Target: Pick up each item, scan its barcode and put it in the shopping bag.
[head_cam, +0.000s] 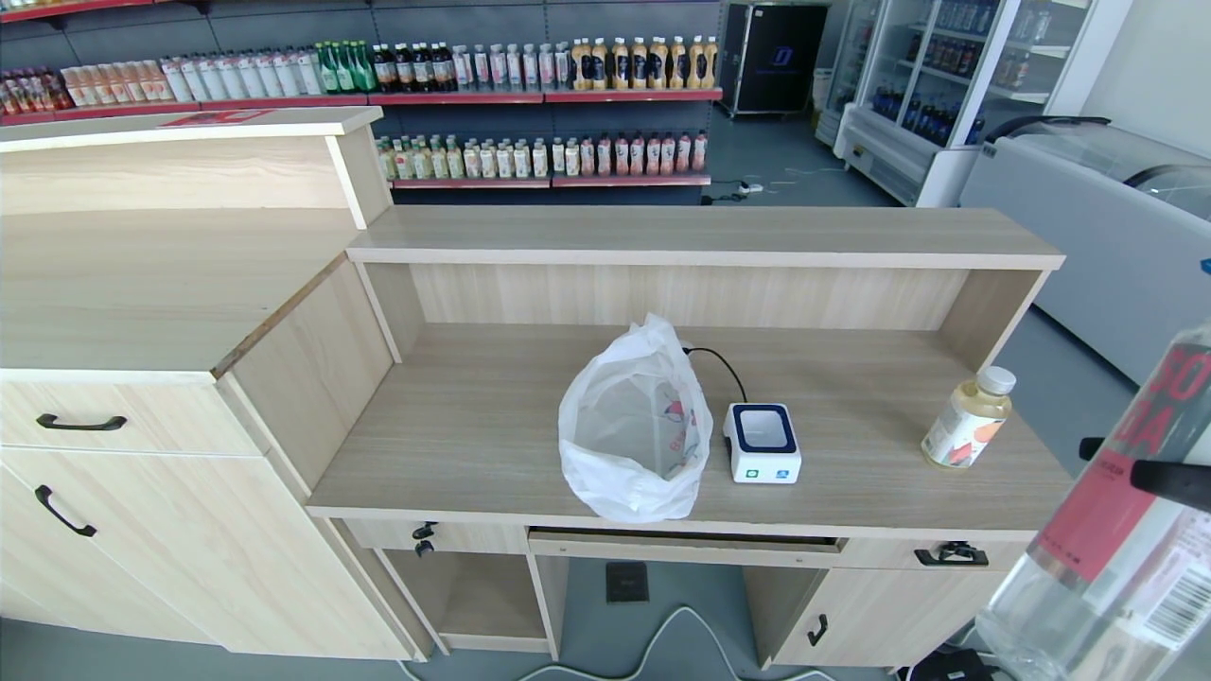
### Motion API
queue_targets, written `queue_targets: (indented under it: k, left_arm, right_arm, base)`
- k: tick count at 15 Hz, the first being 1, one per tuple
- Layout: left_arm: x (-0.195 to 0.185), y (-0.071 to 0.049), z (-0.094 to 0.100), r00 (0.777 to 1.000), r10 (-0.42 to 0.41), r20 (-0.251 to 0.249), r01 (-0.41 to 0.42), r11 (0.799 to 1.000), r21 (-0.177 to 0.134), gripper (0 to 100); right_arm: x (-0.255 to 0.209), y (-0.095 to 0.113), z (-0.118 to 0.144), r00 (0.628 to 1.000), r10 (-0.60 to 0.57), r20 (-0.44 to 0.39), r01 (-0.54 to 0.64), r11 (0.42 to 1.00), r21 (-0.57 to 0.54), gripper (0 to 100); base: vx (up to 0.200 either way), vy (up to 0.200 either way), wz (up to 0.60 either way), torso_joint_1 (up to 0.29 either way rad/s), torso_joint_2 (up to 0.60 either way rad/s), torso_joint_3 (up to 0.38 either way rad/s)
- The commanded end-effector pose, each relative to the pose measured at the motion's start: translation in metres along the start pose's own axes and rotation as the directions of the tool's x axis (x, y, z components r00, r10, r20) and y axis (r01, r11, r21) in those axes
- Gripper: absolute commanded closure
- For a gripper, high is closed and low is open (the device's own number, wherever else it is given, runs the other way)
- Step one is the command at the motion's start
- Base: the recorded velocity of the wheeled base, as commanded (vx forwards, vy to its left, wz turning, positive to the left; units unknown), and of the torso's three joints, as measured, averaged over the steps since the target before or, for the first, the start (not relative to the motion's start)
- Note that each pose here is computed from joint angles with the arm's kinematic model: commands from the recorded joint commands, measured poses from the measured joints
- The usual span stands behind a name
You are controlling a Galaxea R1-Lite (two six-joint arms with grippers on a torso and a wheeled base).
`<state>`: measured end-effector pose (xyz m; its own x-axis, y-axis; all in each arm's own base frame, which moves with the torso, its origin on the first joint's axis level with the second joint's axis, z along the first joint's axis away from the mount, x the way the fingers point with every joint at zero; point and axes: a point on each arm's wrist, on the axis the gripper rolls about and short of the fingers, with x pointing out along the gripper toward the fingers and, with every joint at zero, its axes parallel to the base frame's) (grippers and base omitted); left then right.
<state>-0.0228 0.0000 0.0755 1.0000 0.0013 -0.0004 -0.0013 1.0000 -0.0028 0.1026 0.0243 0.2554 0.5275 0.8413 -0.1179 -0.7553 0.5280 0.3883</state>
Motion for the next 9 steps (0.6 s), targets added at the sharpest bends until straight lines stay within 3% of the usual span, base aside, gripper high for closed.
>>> queue_targets:
  k: [1, 5, 7, 9]
  left_arm:
    - [0.0, 0.0, 0.0, 1.0, 0.0, 0.0, 0.0, 1.0, 0.0, 0]
    - [0.0, 0.0, 0.0, 1.0, 0.0, 0.0, 0.0, 1.0, 0.0, 0]
    - [0.0, 0.0, 0.0, 1.0, 0.0, 0.0, 0.0, 1.0, 0.0, 0]
    - [0.0, 0.0, 0.0, 1.0, 0.0, 0.0, 0.0, 1.0, 0.0, 0]
  right_arm:
    - [0.0, -0.001, 0.0, 1.0, 0.0, -0.002, 0.0, 1.0, 0.002, 100]
    - [0.002, -0.01, 0.001, 0.999, -0.045, -0.002, 0.045, 0.999, 0.007, 100]
    - [0.01, -0.048, 0.001, 0.946, -0.323, -0.013, 0.317, 0.935, -0.162, 100]
    - [0.005, -0.081, 0.001, 0.883, -0.468, -0.033, 0.441, 0.852, -0.282, 100]
  base:
    - [0.0, 0.0, 0.0, 0.0, 0.0, 0.0]
    - [0.0, 0.0, 0.0, 0.0, 0.0, 0.0]
    - [0.0, 0.0, 0.0, 0.0, 0.0, 0.0]
    - [0.0, 0.0, 0.0, 0.0, 0.0, 0.0]
